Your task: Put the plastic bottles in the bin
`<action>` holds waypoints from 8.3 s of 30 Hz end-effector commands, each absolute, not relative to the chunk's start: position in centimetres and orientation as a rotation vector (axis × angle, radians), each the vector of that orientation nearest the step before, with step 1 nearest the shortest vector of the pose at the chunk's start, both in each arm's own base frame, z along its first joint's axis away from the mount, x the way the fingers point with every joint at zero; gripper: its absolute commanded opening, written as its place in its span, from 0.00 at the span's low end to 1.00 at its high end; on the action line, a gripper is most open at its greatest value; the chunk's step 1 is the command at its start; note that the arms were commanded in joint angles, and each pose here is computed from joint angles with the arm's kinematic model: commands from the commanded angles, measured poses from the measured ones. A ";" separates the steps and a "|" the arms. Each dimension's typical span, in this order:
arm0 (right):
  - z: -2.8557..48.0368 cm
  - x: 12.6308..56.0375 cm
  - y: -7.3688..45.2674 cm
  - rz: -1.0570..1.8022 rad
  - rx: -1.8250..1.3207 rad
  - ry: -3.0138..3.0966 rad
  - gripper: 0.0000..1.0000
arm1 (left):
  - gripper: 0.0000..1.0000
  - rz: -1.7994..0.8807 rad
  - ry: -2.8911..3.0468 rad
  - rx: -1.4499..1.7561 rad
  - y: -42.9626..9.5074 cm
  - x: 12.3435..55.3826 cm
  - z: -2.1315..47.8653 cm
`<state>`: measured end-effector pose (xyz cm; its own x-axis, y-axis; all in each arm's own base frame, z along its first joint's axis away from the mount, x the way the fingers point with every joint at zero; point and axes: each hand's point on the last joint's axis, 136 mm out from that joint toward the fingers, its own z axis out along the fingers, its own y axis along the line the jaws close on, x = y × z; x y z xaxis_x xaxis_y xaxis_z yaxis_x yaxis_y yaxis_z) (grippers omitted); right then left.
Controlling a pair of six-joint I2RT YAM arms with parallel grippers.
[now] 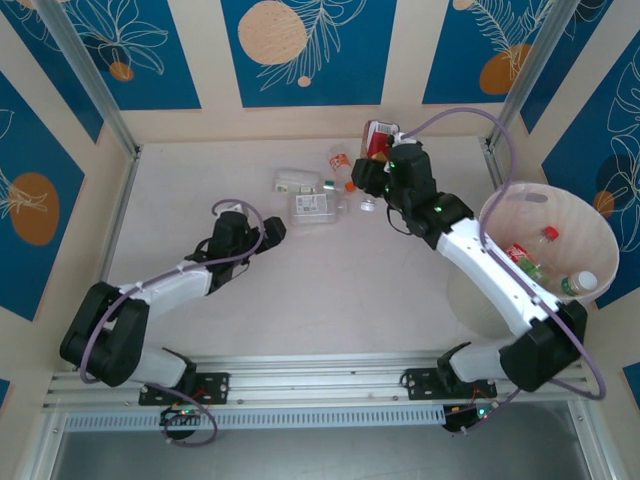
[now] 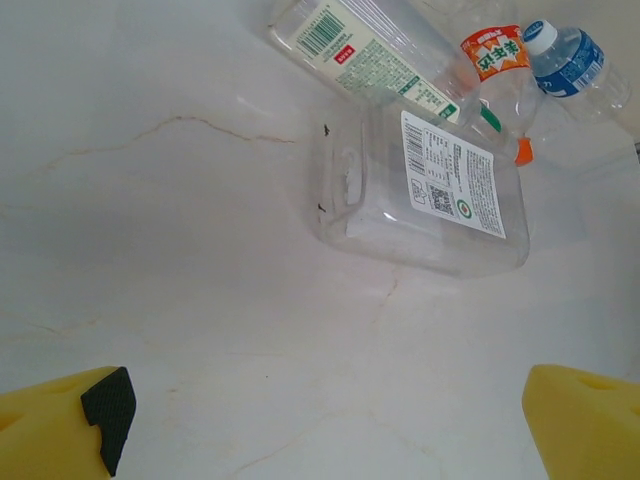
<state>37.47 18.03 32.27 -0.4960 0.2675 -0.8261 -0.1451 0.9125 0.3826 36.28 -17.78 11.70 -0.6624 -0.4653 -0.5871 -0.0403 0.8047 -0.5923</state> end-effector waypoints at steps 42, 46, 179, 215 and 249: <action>37.2 23.6 -12.0 0.015 0.981 1.738 0.23 | 1.00 -1.124 2.124 0.025 -27.7 38.0 16.8; 36.2 23.3 -12.9 0.140 1.172 1.576 0.30 | 1.00 -1.124 2.125 0.023 -27.8 38.2 16.7; 31.6 31.9 5.6 0.655 0.150 2.189 1.00 | 1.00 -0.967 2.226 0.393 -31.6 41.4 11.3; 36.5 28.5 1.6 0.418 0.357 2.010 1.00 | 1.00 -0.098 2.421 1.204 -30.7 45.0 4.0; 38.2 28.6 4.5 0.559 0.237 1.986 1.00 | 0.90 -0.568 2.513 0.991 -32.1 36.1 4.5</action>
